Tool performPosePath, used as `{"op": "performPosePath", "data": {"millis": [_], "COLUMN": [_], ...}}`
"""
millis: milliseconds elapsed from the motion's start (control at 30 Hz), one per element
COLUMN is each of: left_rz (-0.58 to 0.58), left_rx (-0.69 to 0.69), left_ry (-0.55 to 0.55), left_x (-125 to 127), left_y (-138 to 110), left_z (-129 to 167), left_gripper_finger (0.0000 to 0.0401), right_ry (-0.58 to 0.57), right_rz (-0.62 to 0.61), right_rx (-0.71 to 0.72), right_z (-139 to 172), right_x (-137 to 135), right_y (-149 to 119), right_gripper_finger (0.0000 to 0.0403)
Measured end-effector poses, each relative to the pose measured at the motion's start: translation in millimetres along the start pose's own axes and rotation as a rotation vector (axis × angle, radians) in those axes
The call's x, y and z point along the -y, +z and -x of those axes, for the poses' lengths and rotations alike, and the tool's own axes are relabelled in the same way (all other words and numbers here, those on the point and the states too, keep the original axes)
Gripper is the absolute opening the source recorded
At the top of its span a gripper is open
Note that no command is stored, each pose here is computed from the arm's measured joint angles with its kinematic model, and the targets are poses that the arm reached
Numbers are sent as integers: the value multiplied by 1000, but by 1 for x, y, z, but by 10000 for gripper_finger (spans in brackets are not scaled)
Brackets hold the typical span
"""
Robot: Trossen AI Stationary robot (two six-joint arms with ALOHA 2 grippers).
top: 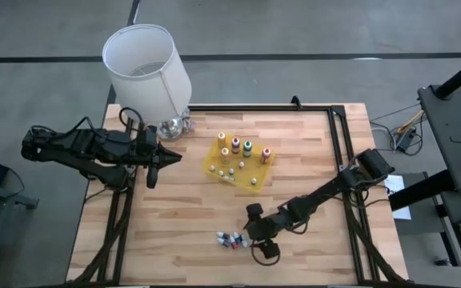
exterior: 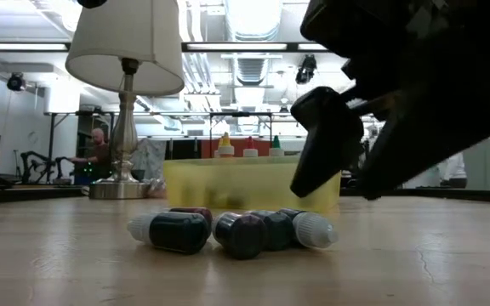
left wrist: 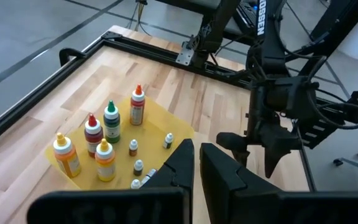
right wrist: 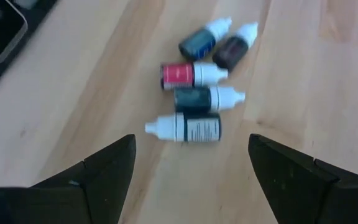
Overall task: Pick & Place food coloring
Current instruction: Put the small green food coloring bottle into the yellow bin
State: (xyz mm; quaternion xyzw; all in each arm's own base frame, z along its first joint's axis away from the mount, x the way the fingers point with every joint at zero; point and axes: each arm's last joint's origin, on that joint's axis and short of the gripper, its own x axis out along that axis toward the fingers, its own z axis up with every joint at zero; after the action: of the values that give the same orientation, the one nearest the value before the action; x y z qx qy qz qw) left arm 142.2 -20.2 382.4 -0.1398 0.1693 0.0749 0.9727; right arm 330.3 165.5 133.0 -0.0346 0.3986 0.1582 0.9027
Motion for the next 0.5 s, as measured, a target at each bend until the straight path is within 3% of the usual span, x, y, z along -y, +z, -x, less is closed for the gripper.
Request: {"op": "performPosePath", "data": {"millis": [500], "left_rz": [44], "left_rx": [0], "left_ry": [0], "left_x": [0], "left_y": [0], "left_z": [0], "left_gripper_finger": [2], "right_ry": [-4], "right_rz": [65], "right_rx": [-67], "right_z": [-23], "right_x": [3], "right_y": [-20], "right_gripper_finger": [304]}}
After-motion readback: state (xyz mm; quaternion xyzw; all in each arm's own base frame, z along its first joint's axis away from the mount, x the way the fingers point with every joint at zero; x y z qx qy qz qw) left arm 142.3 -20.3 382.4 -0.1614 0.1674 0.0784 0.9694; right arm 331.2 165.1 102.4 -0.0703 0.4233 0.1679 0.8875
